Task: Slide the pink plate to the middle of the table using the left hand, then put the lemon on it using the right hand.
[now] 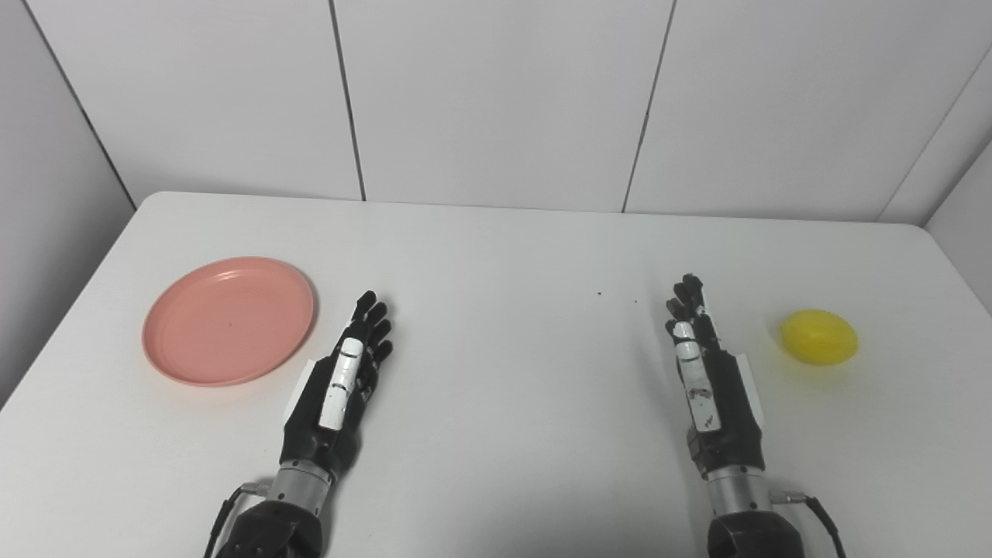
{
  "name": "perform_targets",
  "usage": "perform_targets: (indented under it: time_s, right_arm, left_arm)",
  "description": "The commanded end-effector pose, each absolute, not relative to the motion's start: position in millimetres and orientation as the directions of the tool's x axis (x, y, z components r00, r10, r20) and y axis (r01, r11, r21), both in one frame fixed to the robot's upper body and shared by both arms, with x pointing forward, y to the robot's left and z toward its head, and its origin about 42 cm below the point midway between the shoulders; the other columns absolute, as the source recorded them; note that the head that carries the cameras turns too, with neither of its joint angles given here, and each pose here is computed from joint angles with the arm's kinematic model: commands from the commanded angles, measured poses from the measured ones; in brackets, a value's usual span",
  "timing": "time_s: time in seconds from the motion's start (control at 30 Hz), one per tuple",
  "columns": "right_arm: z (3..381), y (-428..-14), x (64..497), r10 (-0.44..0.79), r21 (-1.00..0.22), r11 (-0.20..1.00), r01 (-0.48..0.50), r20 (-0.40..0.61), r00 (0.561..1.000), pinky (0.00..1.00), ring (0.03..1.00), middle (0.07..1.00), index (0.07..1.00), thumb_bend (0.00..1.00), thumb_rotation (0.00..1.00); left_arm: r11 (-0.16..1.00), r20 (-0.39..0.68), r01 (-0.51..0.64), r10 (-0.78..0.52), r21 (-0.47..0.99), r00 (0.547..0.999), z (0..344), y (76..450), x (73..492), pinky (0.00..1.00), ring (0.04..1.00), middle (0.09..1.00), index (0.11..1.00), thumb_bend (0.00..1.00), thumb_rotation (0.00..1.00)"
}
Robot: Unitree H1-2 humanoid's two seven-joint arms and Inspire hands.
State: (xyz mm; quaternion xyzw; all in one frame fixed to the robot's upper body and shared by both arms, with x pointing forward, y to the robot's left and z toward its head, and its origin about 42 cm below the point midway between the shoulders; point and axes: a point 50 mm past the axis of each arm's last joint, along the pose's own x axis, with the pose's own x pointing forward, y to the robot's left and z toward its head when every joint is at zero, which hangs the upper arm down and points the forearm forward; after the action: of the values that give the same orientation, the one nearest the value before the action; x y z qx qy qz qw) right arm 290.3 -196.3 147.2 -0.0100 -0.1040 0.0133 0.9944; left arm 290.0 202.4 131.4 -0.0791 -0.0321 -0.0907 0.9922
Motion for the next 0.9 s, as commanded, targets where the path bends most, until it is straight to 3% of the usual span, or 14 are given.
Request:
perform_targets:
  time_s: [0.0, 0.37, 0.53, 0.87]
  right_arm:
    - [155.7, -197.9, 293.6, 0.04, -0.036, 0.999, -0.033, 0.234, 0.971, 0.99, 0.986, 0.997, 0.999, 0.6, 0.94]
    - [147.4, -213.6, 290.4, 0.053, -0.036, 0.998, -0.045, 0.243, 0.969, 0.97, 0.981, 0.991, 0.994, 0.61, 0.9]
    - [136.6, -226.6, 292.3, 0.063, 0.011, 0.998, -0.067, 0.23, 0.971, 1.0, 1.0, 1.0, 1.0, 0.67, 0.86]
    - [130.1, -243.7, 284.4, 0.056, -0.015, 0.998, -0.054, 0.202, 0.978, 1.0, 0.999, 1.0, 1.0, 0.59, 0.93]
  left_arm:
    - [0.97, 0.174, 0.196, -0.17, -0.143, 0.97, 145.8, 199.8, 296.7, 1.0, 1.0, 1.0, 1.0, 0.62, 0.88]
    - [0.979, 0.17, 0.141, -0.115, -0.149, 0.979, 135.8, 186.7, 305.7, 1.0, 1.0, 1.0, 1.0, 0.63, 0.82]
    - [0.986, 0.17, 0.147, -0.133, -0.072, 0.976, 135.0, 174.9, 306.3, 1.0, 1.0, 1.0, 1.0, 0.64, 0.87]
    - [0.985, 0.223, 0.172, -0.173, 0.025, 0.959, 143.8, 167.5, 313.8, 1.0, 1.0, 1.0, 1.0, 0.67, 0.94]
